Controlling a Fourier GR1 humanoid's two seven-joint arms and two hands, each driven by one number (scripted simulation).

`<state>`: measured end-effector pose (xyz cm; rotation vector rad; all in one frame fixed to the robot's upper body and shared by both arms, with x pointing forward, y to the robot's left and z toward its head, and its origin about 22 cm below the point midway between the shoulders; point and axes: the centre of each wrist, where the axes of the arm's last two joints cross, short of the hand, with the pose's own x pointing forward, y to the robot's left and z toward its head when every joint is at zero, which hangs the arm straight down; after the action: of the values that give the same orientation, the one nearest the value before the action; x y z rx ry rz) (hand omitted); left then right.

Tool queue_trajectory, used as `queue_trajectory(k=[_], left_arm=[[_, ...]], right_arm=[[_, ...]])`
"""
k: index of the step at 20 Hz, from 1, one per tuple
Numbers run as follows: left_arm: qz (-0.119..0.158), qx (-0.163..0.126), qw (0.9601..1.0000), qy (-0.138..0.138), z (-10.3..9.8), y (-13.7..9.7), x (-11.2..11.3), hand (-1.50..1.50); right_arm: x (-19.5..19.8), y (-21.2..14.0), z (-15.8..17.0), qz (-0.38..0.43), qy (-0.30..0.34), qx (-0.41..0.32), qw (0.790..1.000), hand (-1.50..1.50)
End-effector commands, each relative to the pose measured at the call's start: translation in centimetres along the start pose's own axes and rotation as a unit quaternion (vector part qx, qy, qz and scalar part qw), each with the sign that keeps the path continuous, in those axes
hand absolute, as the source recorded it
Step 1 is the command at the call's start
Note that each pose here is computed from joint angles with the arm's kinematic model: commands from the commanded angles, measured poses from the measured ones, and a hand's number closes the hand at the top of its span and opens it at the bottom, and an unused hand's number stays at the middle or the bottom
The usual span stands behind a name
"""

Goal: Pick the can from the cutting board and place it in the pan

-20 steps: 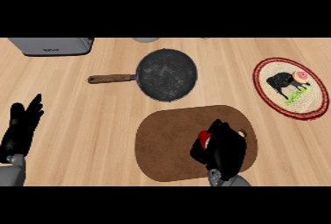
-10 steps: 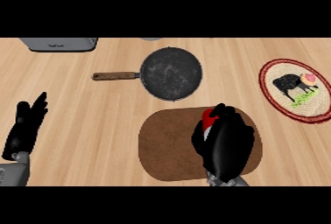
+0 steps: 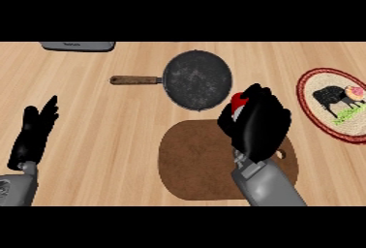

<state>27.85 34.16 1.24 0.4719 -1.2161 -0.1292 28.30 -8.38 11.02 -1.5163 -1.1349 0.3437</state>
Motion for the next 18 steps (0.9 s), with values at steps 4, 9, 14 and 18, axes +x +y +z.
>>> queue_trajectory(k=[4,9,14,18], left_arm=[[-0.004,-0.013,0.9998,-0.016,-0.2,0.3,0.9,0.00],[-0.002,-0.021,0.9995,-0.022,-0.5,-1.0,1.6,0.00],[-0.007,-0.027,0.9993,-0.027,0.1,-0.8,1.0,0.00],[-0.008,-0.023,0.9994,-0.025,-0.6,-1.6,1.6,0.00]], right_arm=[[2.4,0.4,-5.1,-0.089,0.162,0.002,0.983,1.50],[1.3,4.2,-6.9,-0.090,0.183,0.026,0.979,1.50],[0.7,6.7,-9.3,-0.092,0.201,0.037,0.975,1.50],[0.3,8.7,-9.9,-0.118,0.199,0.062,0.971,1.50]])
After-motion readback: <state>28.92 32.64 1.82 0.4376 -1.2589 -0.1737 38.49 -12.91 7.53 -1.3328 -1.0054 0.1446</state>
